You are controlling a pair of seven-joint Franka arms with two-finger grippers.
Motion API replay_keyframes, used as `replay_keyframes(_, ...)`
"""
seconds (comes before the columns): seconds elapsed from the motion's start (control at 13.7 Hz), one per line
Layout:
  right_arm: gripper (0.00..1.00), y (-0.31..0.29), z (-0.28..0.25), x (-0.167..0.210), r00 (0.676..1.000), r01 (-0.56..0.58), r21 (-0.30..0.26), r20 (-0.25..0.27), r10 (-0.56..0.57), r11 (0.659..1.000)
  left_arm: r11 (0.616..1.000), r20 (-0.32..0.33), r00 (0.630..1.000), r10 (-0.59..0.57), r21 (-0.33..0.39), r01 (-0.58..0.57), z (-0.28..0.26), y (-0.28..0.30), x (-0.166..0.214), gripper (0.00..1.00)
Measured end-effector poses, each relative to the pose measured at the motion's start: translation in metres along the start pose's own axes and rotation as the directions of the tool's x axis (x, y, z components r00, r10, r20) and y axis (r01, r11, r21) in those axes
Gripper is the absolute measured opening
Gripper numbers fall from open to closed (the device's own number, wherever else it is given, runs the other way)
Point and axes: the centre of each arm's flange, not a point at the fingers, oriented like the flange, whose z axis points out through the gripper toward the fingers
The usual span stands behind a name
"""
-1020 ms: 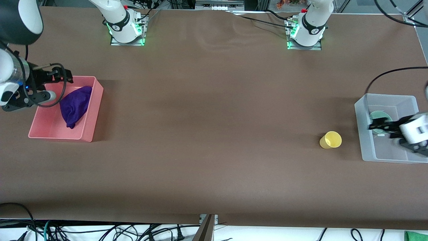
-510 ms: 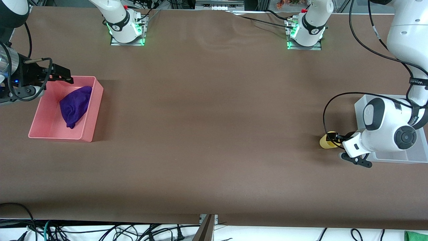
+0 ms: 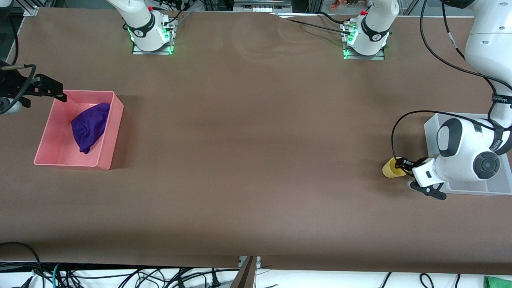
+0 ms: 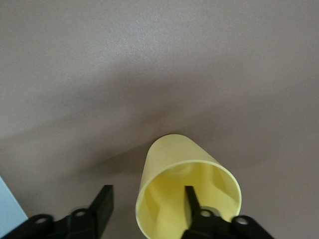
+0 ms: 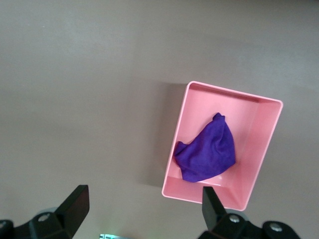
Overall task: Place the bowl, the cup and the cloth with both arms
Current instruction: 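Carry the yellow cup into the green bowl with the left gripper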
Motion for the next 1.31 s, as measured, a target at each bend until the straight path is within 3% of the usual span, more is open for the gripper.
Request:
replay_keyframes(0.36, 1.00, -0.025, -0.001, 0.007, 1.000, -0.016, -0.009, -0.016, 0.016, 1.000, 1.000, -0.008, 1.000, -0.001, 0.002, 0.001, -0.001, -0.002, 0.001, 0.07)
replay_keyframes(0.44, 1.00, -0.026, -0.001, 0.007, 1.000, -0.027, -0.010, -0.016, 0.027, 1.000, 1.000, -0.016, 1.000, -0.002, 0.007, 0.002, -0.006, -0.003, 0.002, 0.03)
replay_keyframes(0.73, 1.00, -0.023, -0.002, 0.007, 0.999, -0.033, -0.018, -0.021, 0.033, 0.999, 0.998, -0.018, 1.000, 0.022, 0.057, -0.021, -0.084, -0.006, -0.013, 0.04)
replay_keyframes(0.95, 1.00, -0.025, -0.003, 0.008, 0.999, -0.030, -0.019, -0.028, 0.030, 0.999, 0.989, 0.005, 0.993, 0.117, 0.092, -0.117, -0.151, -0.042, -0.062, 0.04)
replay_keyframes(1.09, 1.00, -0.026, -0.003, 0.009, 0.999, -0.027, -0.020, -0.028, 0.027, 0.999, 0.985, 0.035, 0.987, 0.154, 0.074, -0.157, -0.159, -0.091, -0.106, 0.04)
replay_keyframes(1.31, 1.00, -0.027, -0.002, 0.010, 0.999, -0.026, -0.021, -0.028, 0.025, 0.999, 0.983, 0.095, 0.979, 0.179, 0.034, -0.183, -0.126, -0.145, -0.157, 0.04)
